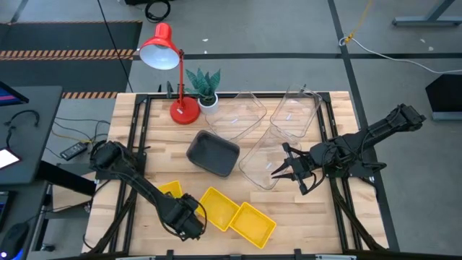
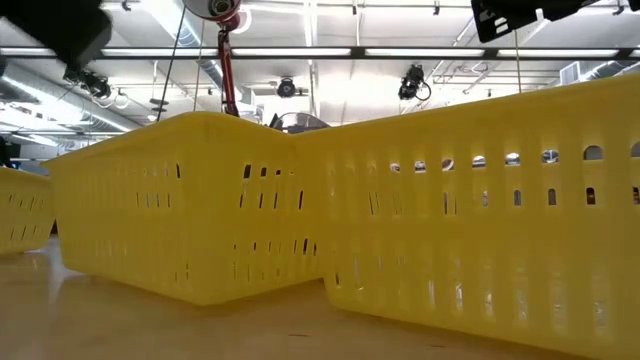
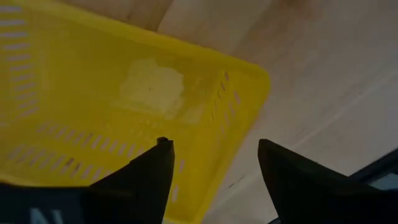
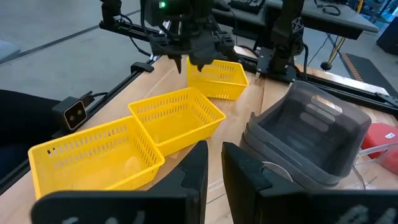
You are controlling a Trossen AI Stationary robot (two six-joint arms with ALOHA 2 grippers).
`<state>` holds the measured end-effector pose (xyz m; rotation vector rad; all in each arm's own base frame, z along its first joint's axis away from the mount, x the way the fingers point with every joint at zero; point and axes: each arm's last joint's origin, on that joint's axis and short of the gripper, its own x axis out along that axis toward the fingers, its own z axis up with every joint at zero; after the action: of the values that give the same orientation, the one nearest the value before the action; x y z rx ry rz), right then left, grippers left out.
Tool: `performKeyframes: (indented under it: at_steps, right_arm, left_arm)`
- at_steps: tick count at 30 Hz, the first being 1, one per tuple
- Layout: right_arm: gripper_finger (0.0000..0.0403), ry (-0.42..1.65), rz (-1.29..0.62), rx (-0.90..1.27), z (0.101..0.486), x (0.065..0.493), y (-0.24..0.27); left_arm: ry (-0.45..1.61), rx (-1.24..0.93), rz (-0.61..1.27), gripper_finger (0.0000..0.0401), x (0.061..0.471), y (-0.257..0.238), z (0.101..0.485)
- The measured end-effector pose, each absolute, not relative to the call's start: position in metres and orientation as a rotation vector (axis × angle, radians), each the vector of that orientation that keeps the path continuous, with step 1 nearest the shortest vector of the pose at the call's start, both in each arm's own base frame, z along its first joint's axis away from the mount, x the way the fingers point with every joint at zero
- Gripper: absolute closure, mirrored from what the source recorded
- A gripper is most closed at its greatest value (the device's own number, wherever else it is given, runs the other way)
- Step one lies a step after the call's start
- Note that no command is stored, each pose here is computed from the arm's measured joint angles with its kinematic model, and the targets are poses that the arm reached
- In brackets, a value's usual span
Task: Stack baskets by color
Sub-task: Stack the left yellow bin on the middle yellow bin
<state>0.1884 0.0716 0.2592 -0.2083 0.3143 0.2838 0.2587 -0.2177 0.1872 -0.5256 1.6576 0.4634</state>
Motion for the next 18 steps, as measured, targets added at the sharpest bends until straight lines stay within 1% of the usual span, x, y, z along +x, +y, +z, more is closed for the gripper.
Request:
performKeyframes:
  at_steps: [4, 7, 12, 16, 18]
  right_arm:
    - [0.0351, 0.314, 0.283, -0.208, 0.2592, 0.1884, 0.0715]
    - [0.0351, 0.314, 0.283, -0.208, 0.2592, 0.1884, 0.0715]
    - [0.0351, 0.313, 0.285, -0.214, 0.2592, 0.1884, 0.0716]
    - [0.0351, 0.313, 0.285, -0.216, 0.2592, 0.1884, 0.0716]
    - [0.0351, 0.31, 0.286, -0.225, 0.2594, 0.1884, 0.0716]
  left_arm:
    - [1.658, -0.539, 0.474, 0.0188, 0.2568, -0.2166, 0.1798]
    - [1.662, -0.54, 0.488, 0.0222, 0.2568, -0.2148, 0.179]
    - [1.659, -0.545, 0.484, 0.0298, 0.2577, -0.2146, 0.1789]
    - [1.667, -0.542, 0.464, 0.0375, 0.2595, -0.2137, 0.1805]
    - [1.665, -0.547, 0.455, 0.0386, 0.2614, -0.2141, 0.1836]
